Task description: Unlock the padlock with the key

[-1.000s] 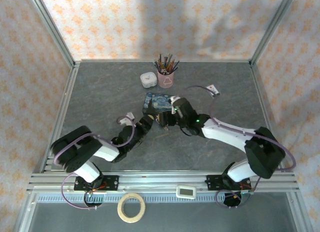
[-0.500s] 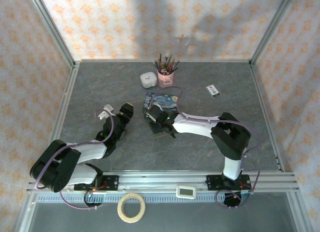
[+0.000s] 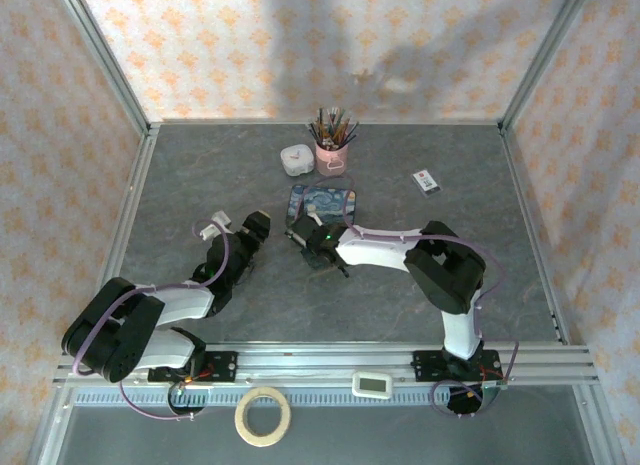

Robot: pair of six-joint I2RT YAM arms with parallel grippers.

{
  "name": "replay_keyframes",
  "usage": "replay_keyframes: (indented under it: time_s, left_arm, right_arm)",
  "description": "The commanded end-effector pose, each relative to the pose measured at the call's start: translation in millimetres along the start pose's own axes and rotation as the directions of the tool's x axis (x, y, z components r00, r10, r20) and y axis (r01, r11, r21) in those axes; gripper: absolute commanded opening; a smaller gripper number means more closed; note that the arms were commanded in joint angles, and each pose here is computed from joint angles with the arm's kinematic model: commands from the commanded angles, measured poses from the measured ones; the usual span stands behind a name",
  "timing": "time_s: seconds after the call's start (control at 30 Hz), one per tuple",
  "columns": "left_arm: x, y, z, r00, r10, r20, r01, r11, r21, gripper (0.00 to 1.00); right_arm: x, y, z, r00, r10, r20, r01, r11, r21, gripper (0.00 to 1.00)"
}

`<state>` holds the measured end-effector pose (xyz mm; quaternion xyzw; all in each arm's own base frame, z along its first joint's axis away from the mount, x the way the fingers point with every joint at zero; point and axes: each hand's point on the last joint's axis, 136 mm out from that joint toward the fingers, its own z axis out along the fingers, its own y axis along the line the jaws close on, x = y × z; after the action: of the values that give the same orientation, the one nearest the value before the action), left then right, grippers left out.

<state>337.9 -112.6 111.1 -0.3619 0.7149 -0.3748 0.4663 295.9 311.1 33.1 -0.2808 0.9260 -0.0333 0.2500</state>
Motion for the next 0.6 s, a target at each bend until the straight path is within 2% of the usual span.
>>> replay_keyframes:
  time_s: [0.0, 0.23, 0.4, 0.57]
  left_arm:
    - [0.0, -4.7, 0.5, 1.0, -0.019, -0.004, 0.019, 0.999, 0.028, 0.72]
    - [2.4, -6.2, 2.7, 0.999, -0.029, -0.016, 0.029, 0.999, 0.038, 0.72]
    - [3.6, -7.4, 3.0, 0.999, -0.039, -0.022, 0.04, 0.998, 0.046, 0.71]
    - [3.2, -7.8, 2.7, 0.999, -0.041, -0.02, 0.041, 0.998, 0.047, 0.71]
  right_arm:
    - [0.5, -8.7, 5.6, 1.0, -0.029, 0.007, 0.029, 0.997, 0.075, 0.52]
    - [7.5, -21.3, 13.6, 0.998, -0.053, 0.021, 0.049, 0.984, 0.173, 0.51]
    - [10.6, -19.3, 19.3, 0.998, -0.06, 0.019, 0.056, 0.983, 0.172, 0.44]
    - [8.2, -16.7, 15.6, 0.998, -0.056, 0.042, 0.05, 0.988, 0.146, 0.33]
